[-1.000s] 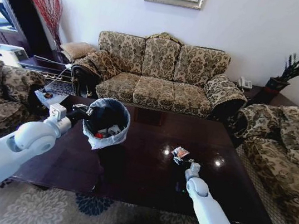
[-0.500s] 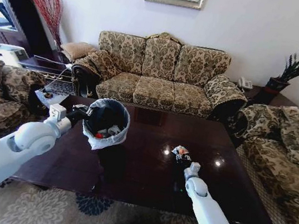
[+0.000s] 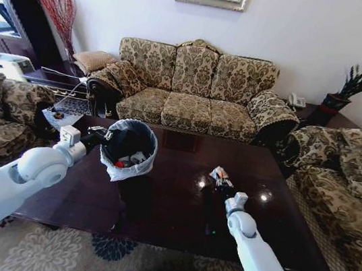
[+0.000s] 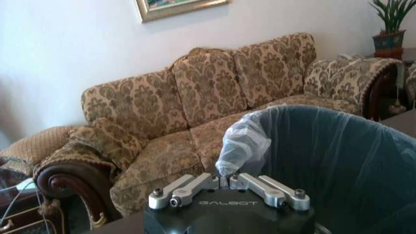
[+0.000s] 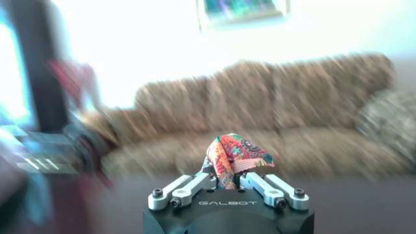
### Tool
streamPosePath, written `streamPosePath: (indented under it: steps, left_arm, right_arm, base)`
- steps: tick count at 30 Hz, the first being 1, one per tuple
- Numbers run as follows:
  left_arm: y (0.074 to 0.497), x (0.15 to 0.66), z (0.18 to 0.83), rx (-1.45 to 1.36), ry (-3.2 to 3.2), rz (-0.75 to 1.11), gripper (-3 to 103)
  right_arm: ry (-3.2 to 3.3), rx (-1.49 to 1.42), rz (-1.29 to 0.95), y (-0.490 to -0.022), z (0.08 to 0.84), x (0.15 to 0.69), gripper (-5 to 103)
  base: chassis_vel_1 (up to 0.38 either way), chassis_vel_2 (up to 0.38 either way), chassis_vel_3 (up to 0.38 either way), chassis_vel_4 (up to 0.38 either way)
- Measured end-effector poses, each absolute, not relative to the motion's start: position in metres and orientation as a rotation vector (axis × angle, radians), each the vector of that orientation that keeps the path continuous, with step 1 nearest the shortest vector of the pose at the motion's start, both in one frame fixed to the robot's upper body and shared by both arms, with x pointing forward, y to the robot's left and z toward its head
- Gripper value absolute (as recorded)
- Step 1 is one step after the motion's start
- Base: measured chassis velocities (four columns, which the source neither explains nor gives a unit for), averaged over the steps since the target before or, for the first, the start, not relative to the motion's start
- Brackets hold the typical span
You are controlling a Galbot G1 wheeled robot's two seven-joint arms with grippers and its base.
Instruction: Move to the front of the table and place the trash on the table into the trash bin.
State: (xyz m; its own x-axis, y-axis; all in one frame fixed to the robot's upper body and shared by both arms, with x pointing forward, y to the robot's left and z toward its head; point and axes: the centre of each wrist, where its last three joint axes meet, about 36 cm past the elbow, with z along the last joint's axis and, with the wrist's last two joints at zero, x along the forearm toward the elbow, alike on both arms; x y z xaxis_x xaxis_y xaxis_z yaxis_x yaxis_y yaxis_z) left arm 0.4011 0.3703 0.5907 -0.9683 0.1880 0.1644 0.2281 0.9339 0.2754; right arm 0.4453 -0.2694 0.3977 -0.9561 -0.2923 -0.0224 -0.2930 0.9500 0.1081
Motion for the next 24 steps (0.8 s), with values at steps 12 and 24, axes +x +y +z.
streamPosePath:
  steps: [12,24]
  left_arm:
    - [0.367,0.401,0.585,-0.399,-2.925,-0.467,2]
    - [0.339,0.381,0.591,-0.612,-2.912,-0.419,2]
  right_arm:
    - [2.715,-1.165,0.556,-0.21,0.551,0.376,10]
    - [2.558,-1.501,0.349,-0.167,0.542,0.365,10]
  base:
    - [0.0,0.0,0.0,0.0]
    - [0.0,0.0,0.0,0.0]
